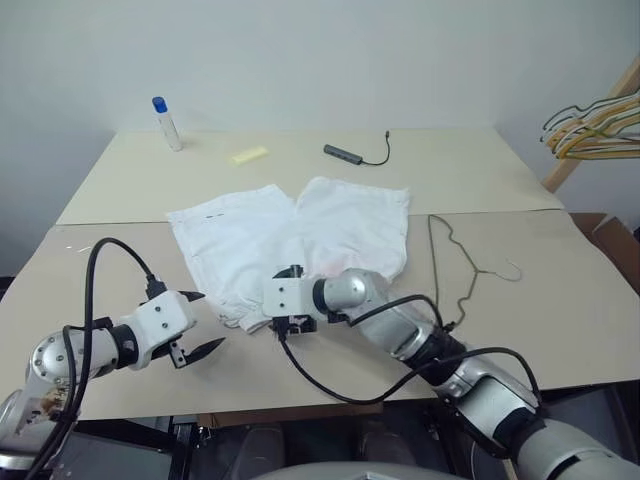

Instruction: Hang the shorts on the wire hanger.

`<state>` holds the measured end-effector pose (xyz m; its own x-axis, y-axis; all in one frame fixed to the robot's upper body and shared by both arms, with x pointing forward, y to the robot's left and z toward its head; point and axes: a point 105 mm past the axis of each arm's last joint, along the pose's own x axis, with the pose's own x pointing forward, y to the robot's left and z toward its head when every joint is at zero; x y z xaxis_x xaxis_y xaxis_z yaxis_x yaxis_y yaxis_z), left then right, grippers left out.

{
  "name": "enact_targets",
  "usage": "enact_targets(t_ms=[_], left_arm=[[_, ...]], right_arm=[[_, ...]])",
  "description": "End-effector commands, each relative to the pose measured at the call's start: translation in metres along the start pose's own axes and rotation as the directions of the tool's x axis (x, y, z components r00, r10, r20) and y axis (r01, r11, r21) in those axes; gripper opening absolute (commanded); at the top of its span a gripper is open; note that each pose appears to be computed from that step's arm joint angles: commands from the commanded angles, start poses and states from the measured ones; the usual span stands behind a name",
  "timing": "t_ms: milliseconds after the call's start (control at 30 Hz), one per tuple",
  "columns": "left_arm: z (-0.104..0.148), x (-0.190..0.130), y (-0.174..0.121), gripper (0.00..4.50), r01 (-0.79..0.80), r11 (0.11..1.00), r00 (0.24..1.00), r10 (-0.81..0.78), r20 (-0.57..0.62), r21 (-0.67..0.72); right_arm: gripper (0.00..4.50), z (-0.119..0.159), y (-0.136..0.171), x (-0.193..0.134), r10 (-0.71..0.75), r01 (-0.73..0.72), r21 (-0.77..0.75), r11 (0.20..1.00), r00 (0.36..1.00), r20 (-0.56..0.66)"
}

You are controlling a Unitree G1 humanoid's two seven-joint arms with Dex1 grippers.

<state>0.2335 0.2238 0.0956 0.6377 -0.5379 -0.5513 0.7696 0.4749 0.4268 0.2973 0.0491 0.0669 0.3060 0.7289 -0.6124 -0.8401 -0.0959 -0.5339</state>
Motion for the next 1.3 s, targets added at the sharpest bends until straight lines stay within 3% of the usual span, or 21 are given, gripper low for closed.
enact_targets(t_ms=[33,233,400,533,700,900,1067,1100,1300], left_arm=[[0.007,-0.002,0.007,4.50,-0.018,0.999,1.000,0.017,0.014,0.042],[0.008,-0.002,0.008,4.50,-0.030,0.999,0.999,0.029,0.020,0.042],[0.008,-0.002,0.012,4.50,-0.041,0.998,0.999,0.040,0.022,0.051],[0.009,-0.001,0.015,4.50,-0.050,0.997,0.999,0.049,0.023,0.059],[0.008,-0.001,0.017,4.50,-0.051,0.996,0.999,0.050,0.020,0.067],[0.006,0.003,0.019,4.50,-0.030,0.996,1.000,0.029,0.009,0.084],[0.008,0.007,0.022,4.50,-0.014,0.995,1.000,0.013,0.017,0.097],[0.009,0.008,0.022,4.50,-0.012,0.995,1.000,0.011,0.018,0.099],[0.009,0.007,0.024,4.50,-0.004,0.994,1.000,0.002,0.017,0.108]], right_arm=[[3.64,0.003,-0.007,0.001,-0.012,0.012,-0.074,0.997,1.000,-0.009],[1.51,0.000,-0.008,0.003,-0.009,0.008,-0.070,0.998,1.000,-0.014],[0.02,0.000,-0.005,0.001,0.010,-0.010,-0.129,0.992,1.000,0.000],[0.02,-0.011,-0.006,-0.013,0.012,-0.013,-0.180,0.984,1.000,-0.005],[0.02,-0.038,-0.012,-0.062,0.013,-0.013,-0.316,0.949,1.000,-0.001],[0.02,-0.090,-0.017,-0.122,0.047,-0.091,-0.385,0.919,0.992,-0.120],[0.02,-0.116,-0.014,-0.139,0.084,-0.147,-0.391,0.909,0.981,-0.174],[0.51,-0.118,-0.014,-0.139,0.091,-0.154,-0.380,0.912,0.980,-0.180],[2.39,-0.117,-0.008,-0.150,0.130,-0.184,-0.325,0.928,0.975,-0.181]])
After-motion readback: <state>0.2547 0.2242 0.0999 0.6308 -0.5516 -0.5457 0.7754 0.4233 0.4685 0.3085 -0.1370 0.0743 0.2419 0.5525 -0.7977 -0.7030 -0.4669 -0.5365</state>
